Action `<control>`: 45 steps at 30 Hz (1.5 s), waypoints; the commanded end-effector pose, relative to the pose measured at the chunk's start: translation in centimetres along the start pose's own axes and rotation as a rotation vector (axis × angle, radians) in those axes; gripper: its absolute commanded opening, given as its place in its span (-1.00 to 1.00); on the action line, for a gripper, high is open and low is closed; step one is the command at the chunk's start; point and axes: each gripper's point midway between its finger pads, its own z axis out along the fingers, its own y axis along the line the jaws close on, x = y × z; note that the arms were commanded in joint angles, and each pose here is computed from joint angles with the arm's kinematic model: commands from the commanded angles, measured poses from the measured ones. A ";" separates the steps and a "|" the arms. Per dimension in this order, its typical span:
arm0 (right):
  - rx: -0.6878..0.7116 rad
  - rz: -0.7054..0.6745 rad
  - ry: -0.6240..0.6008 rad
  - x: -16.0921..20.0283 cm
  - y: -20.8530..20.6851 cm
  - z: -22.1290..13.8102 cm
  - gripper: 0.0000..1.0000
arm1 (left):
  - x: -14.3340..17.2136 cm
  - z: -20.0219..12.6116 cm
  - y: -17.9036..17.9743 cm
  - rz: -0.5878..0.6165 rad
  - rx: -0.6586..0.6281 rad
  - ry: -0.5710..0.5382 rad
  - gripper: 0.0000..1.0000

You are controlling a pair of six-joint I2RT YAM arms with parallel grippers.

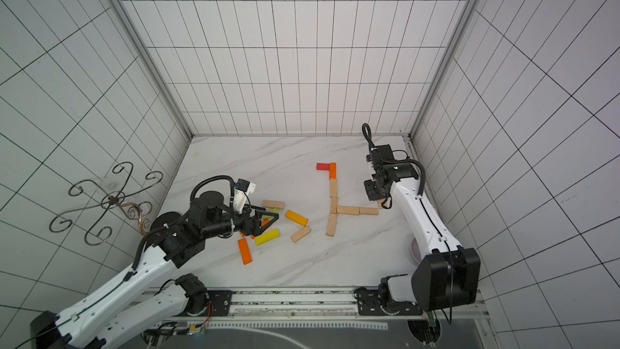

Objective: Assemble a giraffe with building blocks
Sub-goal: Assemble the building block at the center of the board.

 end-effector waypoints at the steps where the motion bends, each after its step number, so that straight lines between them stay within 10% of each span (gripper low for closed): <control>1: -0.057 -0.092 0.124 3.8 1.0 2.1 -1.00 | -0.3 0.0 -0.7 0.056 0.025 0.010 0.82; 29: -0.151 -0.139 0.501 13.8 4.6 11.1 -1.00 | -1.3 -0.7 -1.8 0.172 0.034 -0.057 0.90; 37: -0.191 -0.141 0.527 14.1 5.2 11.1 -0.23 | -1.4 -0.8 -1.7 0.172 0.029 -0.061 0.90; 45: -0.180 -0.139 0.508 13.9 5.0 10.5 -0.39 | -1.4 -0.7 -1.7 0.169 0.031 -0.056 0.90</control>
